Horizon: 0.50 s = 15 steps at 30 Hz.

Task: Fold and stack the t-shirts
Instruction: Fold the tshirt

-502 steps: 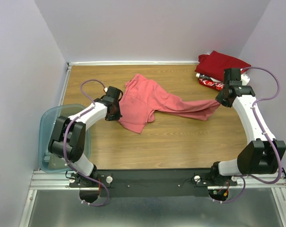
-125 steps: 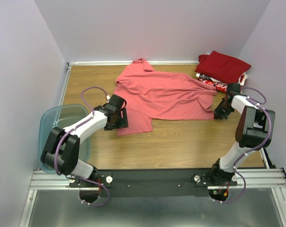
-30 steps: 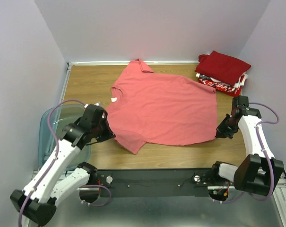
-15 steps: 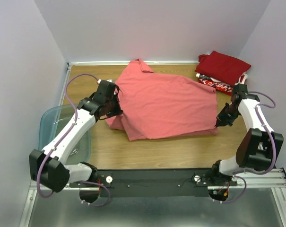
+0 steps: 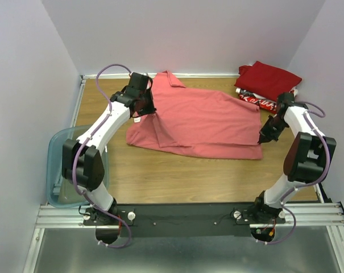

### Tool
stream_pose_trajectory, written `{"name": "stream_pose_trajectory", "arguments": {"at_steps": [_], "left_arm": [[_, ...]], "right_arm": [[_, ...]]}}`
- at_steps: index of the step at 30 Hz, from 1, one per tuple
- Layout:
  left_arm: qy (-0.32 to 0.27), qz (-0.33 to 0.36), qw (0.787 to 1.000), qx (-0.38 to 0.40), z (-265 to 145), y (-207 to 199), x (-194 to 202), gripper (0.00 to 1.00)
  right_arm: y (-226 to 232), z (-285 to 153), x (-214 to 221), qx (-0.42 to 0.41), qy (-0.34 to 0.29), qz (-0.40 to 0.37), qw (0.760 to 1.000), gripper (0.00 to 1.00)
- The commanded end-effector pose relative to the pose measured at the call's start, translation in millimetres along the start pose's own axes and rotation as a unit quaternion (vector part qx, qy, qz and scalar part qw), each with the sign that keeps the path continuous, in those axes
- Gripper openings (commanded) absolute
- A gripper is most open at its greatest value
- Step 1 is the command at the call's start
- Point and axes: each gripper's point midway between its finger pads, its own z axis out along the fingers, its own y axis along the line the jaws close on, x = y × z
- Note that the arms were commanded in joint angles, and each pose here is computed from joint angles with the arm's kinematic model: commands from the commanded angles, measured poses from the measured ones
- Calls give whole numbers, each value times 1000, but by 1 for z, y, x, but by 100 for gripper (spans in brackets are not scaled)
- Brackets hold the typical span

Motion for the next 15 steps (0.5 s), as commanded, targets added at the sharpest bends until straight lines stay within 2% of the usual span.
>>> {"name": "stream_pose_trajectory", "arguments": {"at_steps": [1, 5, 15], "left_arm": [[-22, 22, 999, 14, 10, -6, -30, 0], [-36, 16, 999, 19, 13, -3, -54, 0], [-29, 10, 999, 27, 32, 7, -67, 0]], "right_arm": [[6, 2, -25, -4, -23, -7, 1000, 1], [10, 7, -36, -2, -22, -8, 1000, 1], [14, 19, -56, 4, -21, -5, 1000, 1]]}}
